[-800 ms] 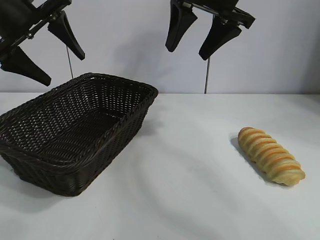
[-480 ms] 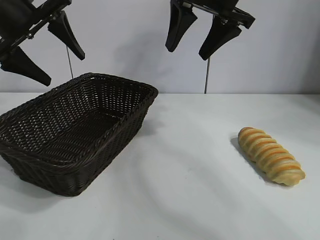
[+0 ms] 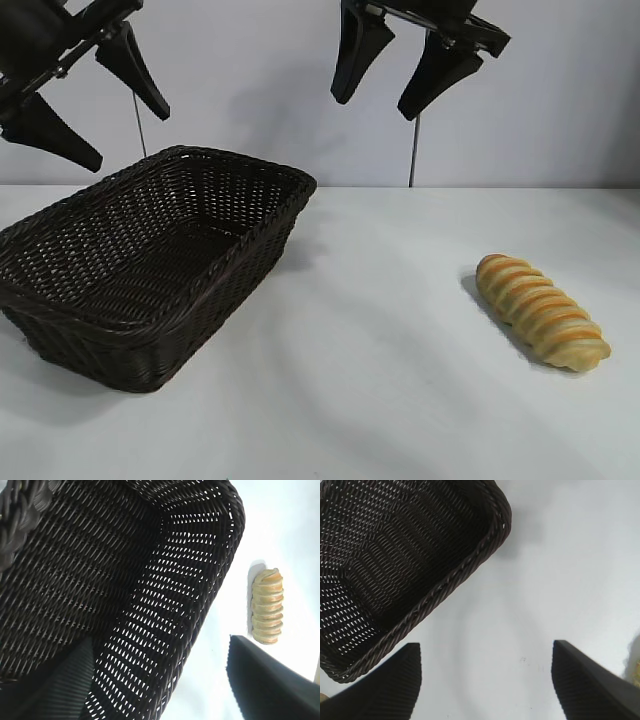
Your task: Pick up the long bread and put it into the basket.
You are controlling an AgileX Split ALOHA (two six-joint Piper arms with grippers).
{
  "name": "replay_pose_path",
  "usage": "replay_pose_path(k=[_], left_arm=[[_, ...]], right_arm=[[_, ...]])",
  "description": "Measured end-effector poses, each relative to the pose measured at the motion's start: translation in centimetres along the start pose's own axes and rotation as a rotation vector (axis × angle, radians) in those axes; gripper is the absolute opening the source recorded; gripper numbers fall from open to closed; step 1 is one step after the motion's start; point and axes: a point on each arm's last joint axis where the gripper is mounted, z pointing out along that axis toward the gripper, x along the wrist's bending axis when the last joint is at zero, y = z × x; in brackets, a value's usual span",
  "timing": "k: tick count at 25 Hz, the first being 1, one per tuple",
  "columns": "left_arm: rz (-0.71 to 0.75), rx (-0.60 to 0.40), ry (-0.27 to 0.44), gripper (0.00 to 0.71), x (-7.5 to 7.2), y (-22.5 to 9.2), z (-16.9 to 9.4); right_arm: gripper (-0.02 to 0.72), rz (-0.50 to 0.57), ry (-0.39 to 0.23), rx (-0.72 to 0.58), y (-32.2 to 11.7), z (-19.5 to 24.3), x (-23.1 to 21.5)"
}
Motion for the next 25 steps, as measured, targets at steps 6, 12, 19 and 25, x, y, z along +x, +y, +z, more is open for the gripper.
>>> replay_pose_path(k=[6, 12, 19, 25], left_arm=[[0.000, -0.003, 0.000, 0.540, 0.0, 0.0, 0.0], [0.000, -0.015, 0.001, 0.540, 0.0, 0.1, 0.0], [0.006, -0.041, -0.005, 0.540, -0.4, 0.1, -0.7], [0.034, -0.056, -0.008, 0.540, -1.6, -1.2, -3.5]], right_arm=[[0.526, 0.000, 0.000, 0.000, 0.0, 0.0, 0.0], [0.526, 0.000, 0.000, 0.000, 0.0, 0.0, 0.0], [0.526, -0.001, -0.003, 0.000, 0.0, 0.0, 0.0], [0.526, -0.001, -0.003, 0.000, 0.0, 0.0, 0.0]])
